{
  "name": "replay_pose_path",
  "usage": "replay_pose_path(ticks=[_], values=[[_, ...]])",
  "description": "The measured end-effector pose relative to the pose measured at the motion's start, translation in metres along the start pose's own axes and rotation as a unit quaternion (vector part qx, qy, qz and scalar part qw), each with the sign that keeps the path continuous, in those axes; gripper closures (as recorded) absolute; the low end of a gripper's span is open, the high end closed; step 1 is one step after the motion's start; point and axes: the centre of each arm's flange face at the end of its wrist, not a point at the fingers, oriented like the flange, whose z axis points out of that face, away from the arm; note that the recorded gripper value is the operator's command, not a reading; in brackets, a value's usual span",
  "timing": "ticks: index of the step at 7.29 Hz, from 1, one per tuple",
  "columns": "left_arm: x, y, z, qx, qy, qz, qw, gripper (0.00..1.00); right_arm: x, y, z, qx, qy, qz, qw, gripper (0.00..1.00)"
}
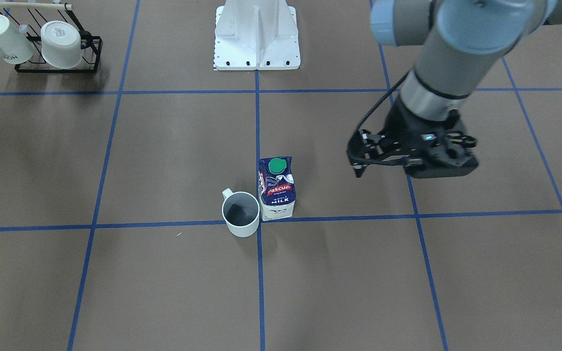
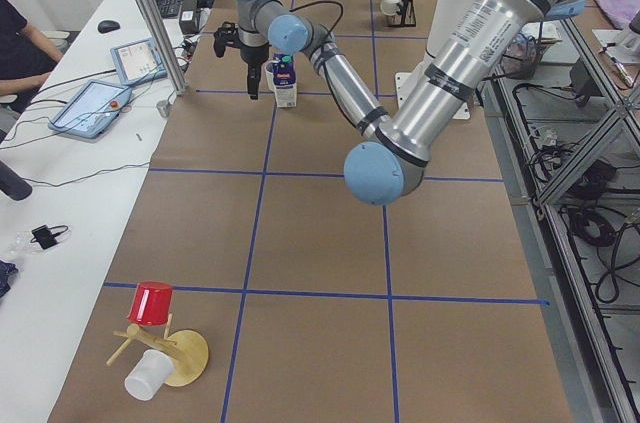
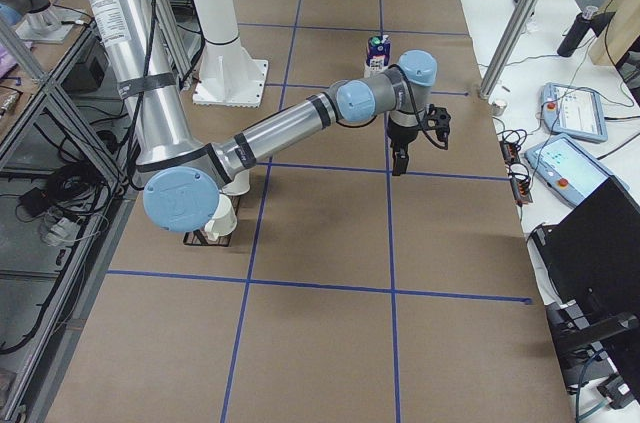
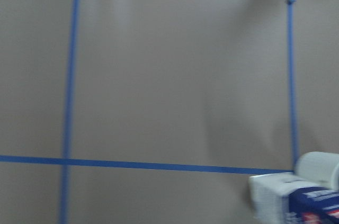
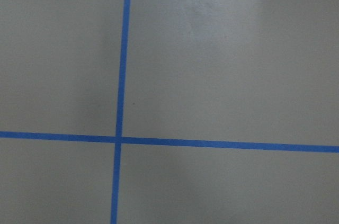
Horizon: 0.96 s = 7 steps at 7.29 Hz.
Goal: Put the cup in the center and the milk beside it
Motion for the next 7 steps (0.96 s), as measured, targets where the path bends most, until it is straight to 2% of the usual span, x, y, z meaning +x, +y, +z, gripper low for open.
replay_pose_path(ticks=[2, 3, 5, 7], values=[[-0.133, 0.028, -0.022, 0.006, -0.014, -0.017, 0.9997, 0.02, 0.041, 0.01, -0.008, 0.009, 0.007, 0.026, 0.9996, 0.0], [-0.197, 0.046, -0.023, 0.011, -0.024, -0.007, 0.9996, 0.02, 0.062, 0.02, -0.003, 0.004, 0.014, 0.04, 0.9991, 0.0], [-0.301, 0.071, 0.008, -0.008, -0.049, 0.004, 0.9988, 0.02, 0.117, 0.027, 0.012, -0.011, 0.026, 0.075, 0.9968, 0.0], [-0.364, 0.092, 0.041, -0.034, -0.064, -0.019, 0.9972, 0.02, 0.181, 0.031, 0.022, -0.028, 0.032, 0.066, 0.9969, 0.0]])
